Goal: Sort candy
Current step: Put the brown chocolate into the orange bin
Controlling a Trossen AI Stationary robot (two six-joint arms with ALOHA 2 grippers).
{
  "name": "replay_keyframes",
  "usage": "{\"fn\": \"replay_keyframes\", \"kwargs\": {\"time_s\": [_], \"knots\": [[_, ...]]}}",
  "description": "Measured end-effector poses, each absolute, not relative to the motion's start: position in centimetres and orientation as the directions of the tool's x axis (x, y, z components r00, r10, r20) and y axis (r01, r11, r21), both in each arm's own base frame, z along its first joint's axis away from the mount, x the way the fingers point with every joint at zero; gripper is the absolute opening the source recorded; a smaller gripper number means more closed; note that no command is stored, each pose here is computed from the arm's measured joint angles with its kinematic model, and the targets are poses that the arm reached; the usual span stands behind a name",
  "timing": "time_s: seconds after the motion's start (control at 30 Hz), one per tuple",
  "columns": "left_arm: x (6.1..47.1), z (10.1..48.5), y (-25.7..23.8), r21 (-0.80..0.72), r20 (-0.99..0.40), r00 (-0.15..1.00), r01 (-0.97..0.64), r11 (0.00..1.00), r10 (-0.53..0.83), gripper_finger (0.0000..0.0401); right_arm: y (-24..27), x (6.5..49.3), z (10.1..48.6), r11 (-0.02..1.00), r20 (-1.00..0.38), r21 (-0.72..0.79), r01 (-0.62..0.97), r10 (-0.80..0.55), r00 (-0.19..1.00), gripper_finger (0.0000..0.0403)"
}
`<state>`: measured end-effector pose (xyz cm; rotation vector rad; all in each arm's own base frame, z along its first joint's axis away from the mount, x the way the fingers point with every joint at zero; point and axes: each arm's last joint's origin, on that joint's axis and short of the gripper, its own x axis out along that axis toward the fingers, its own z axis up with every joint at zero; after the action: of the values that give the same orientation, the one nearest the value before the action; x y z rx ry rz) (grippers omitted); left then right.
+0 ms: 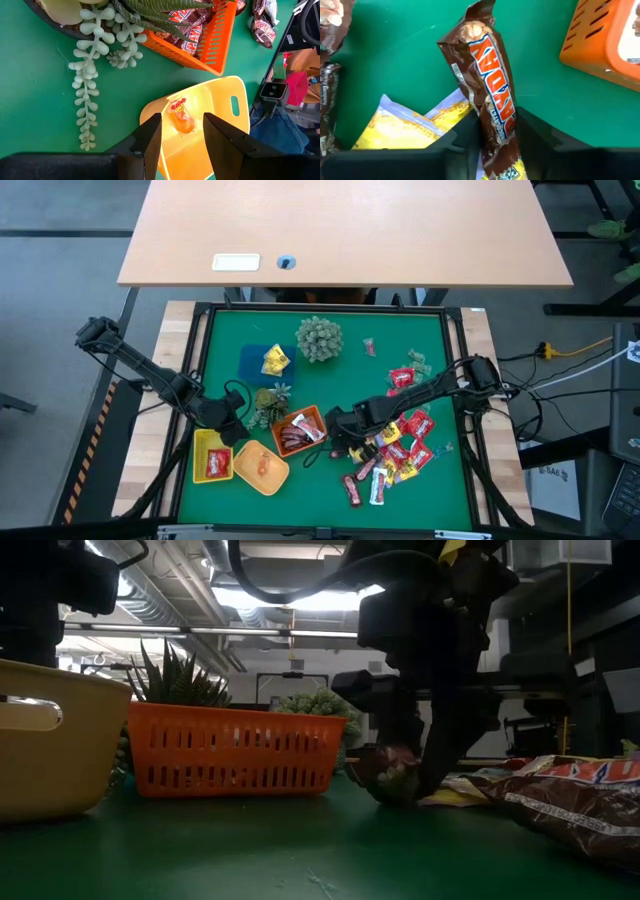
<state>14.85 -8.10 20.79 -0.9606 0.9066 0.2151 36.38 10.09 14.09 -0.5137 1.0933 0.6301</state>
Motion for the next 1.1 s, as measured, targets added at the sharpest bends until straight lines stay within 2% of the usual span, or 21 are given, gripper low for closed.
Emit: {"fn": "replay_keyframes", "kwargs": {"time_s": [0.23, 0.47, 0.67, 0.8, 0.93, 1.1], "knots": [[14.9, 20.8, -8.1, -0.615, -0.748, 0.627, -0.531, 0.584, -0.218, 0.0131, 10.0, 36.1, 14.6, 0.756, -0.924, -0.053, -0.653, 0.210, 0.318, 0.0070], [14.9, 20.8, -8.1, -0.617, -0.744, 0.633, -0.529, 0.583, -0.213, 0.0131, 9.8, 35.2, 16.3, 0.799, -0.930, -0.015, -0.602, 0.209, 0.301, 0.0072], [14.9, 20.9, -8.1, -0.618, -0.739, 0.643, -0.529, 0.581, -0.202, 0.0131, 9.7, 34.6, 18.3, 0.823, -0.913, 0.004, -0.568, 0.235, 0.334, 0.0073], [15.0, 21.0, -8.1, -0.628, -0.730, 0.651, -0.521, 0.578, -0.207, 0.0131, 9.7, 34.6, 20.0, 0.824, -0.875, -0.029, -0.566, 0.253, 0.413, 0.0073], [15.0, 21.0, -8.1, -0.628, -0.731, 0.651, -0.522, 0.578, -0.206, 0.0131, 9.7, 35.5, 21.2, 0.836, -0.810, -0.140, -0.530, 0.211, 0.547, 0.0073], [15.0, 21.0, -8.1, -0.627, -0.730, 0.652, -0.522, 0.578, -0.204, 0.0131, 9.9, 37.2, 22.4, 0.852, -0.670, -0.266, -0.451, 0.173, 0.722, 0.0073]]}}
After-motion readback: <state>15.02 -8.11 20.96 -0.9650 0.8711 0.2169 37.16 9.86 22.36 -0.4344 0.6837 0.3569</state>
